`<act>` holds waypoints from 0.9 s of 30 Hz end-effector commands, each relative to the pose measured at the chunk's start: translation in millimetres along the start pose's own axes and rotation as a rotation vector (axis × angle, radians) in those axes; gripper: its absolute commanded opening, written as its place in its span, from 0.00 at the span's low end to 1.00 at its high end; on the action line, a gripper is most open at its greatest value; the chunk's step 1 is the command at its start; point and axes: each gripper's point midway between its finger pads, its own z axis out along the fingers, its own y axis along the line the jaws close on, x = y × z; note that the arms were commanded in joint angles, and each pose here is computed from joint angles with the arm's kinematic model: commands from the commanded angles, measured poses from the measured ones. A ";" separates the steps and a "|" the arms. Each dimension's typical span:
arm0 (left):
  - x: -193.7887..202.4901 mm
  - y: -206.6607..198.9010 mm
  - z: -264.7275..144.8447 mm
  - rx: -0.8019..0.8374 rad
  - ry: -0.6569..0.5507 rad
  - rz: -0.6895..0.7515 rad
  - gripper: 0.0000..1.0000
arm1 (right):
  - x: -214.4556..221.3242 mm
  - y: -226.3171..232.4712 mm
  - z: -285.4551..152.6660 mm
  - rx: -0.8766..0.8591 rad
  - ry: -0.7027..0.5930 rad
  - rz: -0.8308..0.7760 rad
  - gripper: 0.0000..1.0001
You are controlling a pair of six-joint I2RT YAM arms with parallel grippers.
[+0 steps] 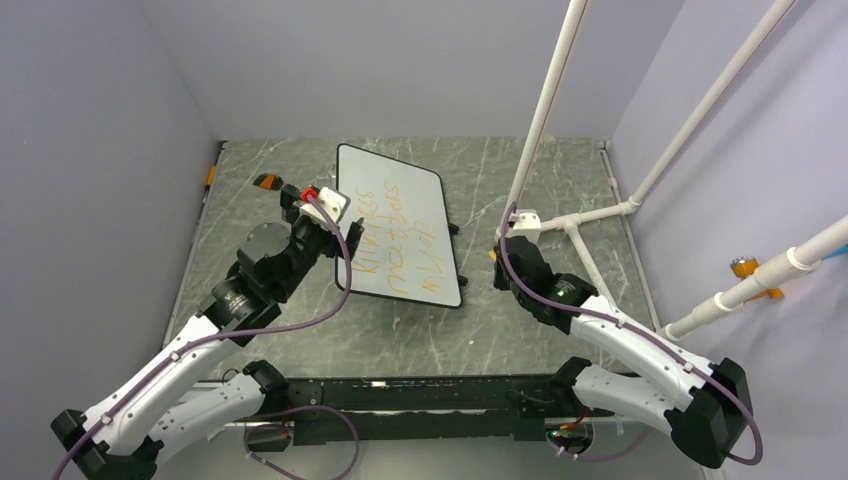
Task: Write a sentence on the whiteboard
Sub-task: Put down the whiteboard marker at the center of the board.
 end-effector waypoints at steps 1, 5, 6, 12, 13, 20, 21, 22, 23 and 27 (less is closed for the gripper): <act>-20.2 29.4 -8.4 -0.143 -0.035 -0.048 0.99 | 7.7 -9.0 15.5 0.065 -0.021 0.131 0.00; -17.7 32.5 -7.6 -0.162 -0.016 -0.047 0.99 | 26.8 -13.5 28.3 0.089 0.020 0.156 0.00; -16.0 32.4 -6.4 -0.163 -0.010 -0.044 0.99 | 30.1 -12.7 30.5 0.086 0.028 0.159 0.00; -10.1 32.9 0.5 -0.182 0.022 -0.053 0.99 | 52.2 -13.0 43.5 0.087 0.090 0.172 0.00; -9.5 33.7 0.7 -0.188 0.022 -0.056 0.99 | 55.4 -12.4 44.7 0.083 0.104 0.173 0.00; -10.0 38.9 -0.3 -0.216 0.016 -0.054 0.99 | 73.6 -10.4 48.8 0.073 0.179 0.183 0.10; -9.7 39.0 -0.4 -0.216 0.016 -0.051 0.99 | 75.9 -10.6 48.8 0.072 0.186 0.186 0.12; -9.5 39.2 -0.5 -0.217 0.016 -0.049 0.99 | 77.1 -10.9 48.6 0.073 0.191 0.190 0.14; -9.6 39.4 -0.4 -0.219 0.015 -0.049 0.99 | 79.1 -11.2 48.4 0.073 0.197 0.194 0.15; -10.5 39.0 -1.6 -0.212 0.008 -0.042 0.99 | 84.8 -12.4 46.7 0.075 0.215 0.206 0.22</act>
